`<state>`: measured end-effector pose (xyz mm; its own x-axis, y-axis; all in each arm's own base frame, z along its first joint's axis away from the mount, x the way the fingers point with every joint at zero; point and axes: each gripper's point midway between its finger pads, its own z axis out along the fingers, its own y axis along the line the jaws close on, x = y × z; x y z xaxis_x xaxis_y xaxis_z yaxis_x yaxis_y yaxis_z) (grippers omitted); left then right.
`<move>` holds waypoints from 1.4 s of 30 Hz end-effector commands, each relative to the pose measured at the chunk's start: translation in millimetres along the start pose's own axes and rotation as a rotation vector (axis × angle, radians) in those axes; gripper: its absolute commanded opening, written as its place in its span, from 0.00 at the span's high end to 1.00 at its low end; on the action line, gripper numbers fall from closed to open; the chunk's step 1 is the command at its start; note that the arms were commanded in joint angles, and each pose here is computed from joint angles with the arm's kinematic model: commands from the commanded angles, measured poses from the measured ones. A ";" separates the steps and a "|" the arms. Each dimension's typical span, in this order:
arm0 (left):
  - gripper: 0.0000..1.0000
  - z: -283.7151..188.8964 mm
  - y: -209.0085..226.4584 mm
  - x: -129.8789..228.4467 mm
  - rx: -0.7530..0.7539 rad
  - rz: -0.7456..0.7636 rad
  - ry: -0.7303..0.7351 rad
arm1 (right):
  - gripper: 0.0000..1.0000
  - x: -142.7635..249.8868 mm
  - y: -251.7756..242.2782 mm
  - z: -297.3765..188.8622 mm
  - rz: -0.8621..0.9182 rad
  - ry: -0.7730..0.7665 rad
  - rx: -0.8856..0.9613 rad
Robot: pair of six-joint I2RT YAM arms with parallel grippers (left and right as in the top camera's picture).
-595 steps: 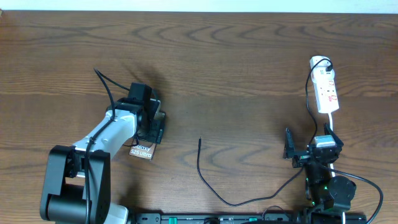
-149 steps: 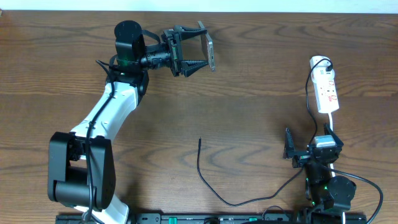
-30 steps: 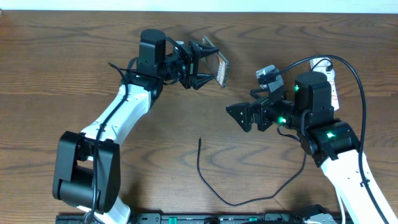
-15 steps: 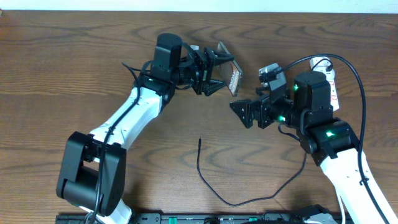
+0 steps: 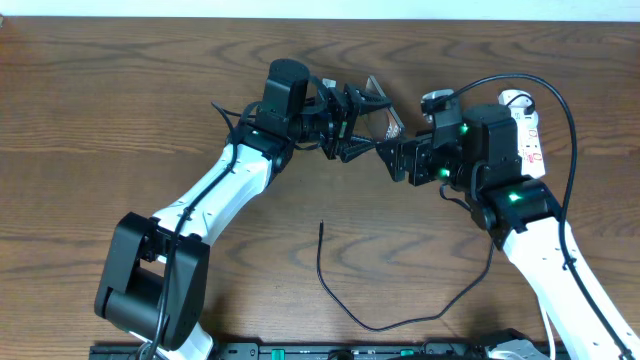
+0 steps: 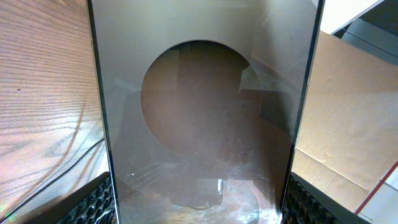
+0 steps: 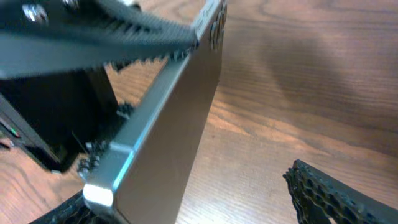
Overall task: Plug charger to phone and switch on socket
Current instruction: 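Grip the phone's edge with the right gripper beside the left gripper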
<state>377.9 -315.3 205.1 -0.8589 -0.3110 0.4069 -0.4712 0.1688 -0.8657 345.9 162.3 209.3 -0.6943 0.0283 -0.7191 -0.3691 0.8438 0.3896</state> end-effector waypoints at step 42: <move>0.93 12.1 -9.7 -4.4 0.014 0.030 -0.114 | 0.33 -4.9 -7.4 23.3 0.127 0.007 0.011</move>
<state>385.6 -324.8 196.1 -0.8344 -0.4133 0.3646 -0.4674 0.1800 -0.8655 362.0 165.6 186.1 -0.7604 0.1455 -0.6329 -0.2433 0.8398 0.4853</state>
